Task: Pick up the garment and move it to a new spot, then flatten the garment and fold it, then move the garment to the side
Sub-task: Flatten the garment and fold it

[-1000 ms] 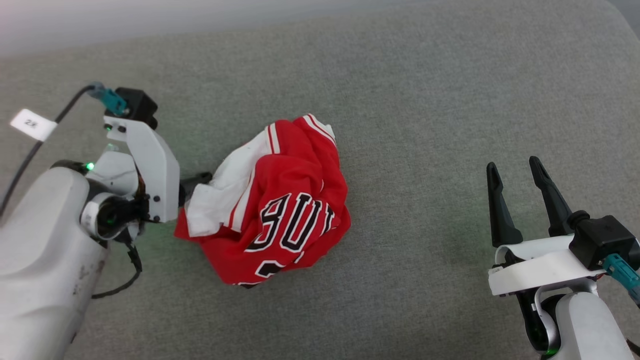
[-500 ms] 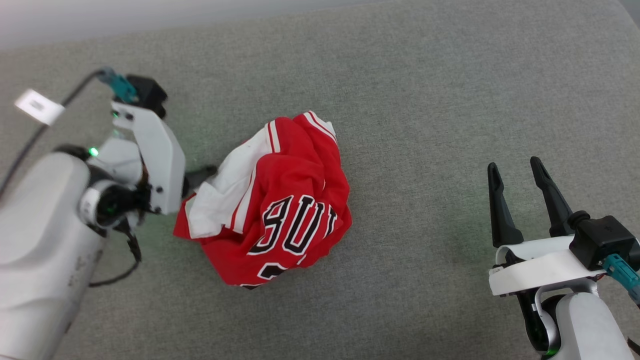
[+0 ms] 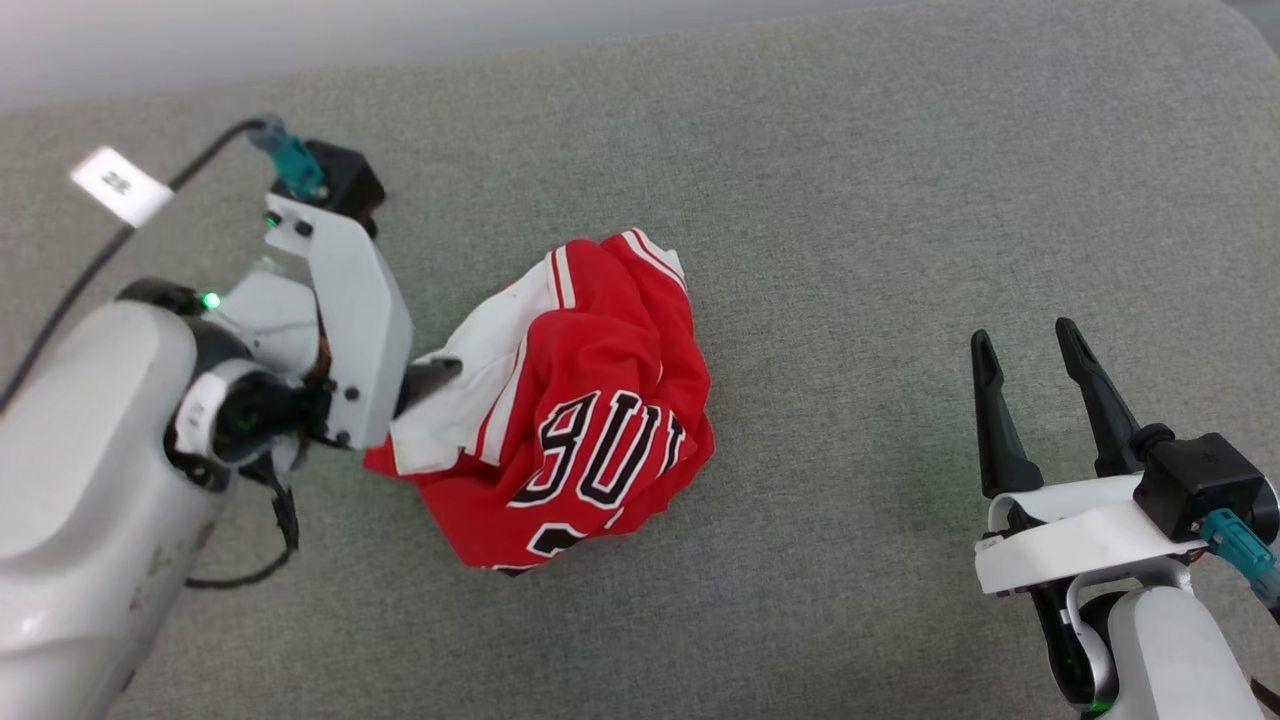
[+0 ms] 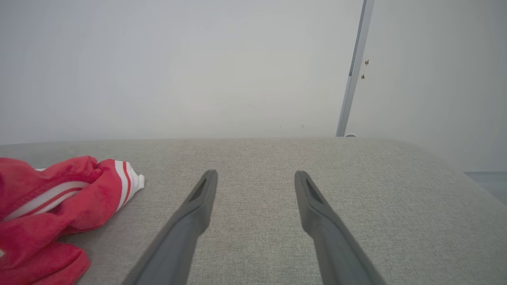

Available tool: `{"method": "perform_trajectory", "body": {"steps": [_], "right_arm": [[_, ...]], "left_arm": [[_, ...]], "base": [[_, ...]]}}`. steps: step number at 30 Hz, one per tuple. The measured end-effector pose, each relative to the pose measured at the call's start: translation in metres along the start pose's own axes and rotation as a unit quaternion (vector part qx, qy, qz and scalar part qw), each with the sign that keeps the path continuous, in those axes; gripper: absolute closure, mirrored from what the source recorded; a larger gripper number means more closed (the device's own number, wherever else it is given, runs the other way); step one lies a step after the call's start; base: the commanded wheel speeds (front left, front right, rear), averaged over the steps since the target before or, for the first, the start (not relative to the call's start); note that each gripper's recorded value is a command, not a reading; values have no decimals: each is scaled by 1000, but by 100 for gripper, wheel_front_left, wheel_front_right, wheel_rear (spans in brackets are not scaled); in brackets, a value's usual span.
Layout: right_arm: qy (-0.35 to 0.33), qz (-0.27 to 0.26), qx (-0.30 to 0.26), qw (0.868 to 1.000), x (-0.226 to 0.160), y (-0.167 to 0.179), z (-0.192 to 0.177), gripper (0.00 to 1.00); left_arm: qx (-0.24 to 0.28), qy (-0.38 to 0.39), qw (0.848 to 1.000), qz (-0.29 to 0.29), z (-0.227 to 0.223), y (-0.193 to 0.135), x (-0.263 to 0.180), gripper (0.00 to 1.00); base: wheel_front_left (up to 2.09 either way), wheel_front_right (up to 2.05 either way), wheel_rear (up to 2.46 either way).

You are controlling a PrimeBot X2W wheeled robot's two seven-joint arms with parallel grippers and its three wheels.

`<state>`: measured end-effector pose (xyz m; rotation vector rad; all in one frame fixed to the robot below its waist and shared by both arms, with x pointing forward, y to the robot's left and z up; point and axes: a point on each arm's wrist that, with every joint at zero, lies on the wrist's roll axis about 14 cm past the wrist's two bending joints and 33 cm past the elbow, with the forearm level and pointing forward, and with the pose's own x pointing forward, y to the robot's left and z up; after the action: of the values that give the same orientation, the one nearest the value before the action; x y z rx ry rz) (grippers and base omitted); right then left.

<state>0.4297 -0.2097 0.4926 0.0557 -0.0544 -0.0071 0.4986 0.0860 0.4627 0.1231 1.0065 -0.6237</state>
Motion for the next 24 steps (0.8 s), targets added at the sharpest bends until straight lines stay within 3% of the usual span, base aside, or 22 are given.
{"method": "perform_trajectory", "body": {"steps": [7,8,9,10,11,24], "right_arm": [[1,-1,0,1000,0,-1,-1,0],[1,-1,0,1000,0,-1,-1,0],[0,-1,1,1000,0,0,-1,0],[1,-1,2,1000,1,-1,-1,0],[1,-1,3,1000,1,-1,-1,0],[-2,1,4,1000,2,1,0,0]], "left_arm": [[0,50,999,18,-23,0,-4,0],[-1,52,998,18,-26,-1,-4,7],[-4,52,998,18,-27,-2,-3,25],[-4,53,998,16,-28,-3,-3,59],[-4,54,998,13,-30,-5,-2,100],[-20,16,1000,6,-20,-4,-8,100]], "base": [[0,0,0],[0,0,0],[0,0,0],[0,0,0],[0,0,0],[0,0,0]]}}
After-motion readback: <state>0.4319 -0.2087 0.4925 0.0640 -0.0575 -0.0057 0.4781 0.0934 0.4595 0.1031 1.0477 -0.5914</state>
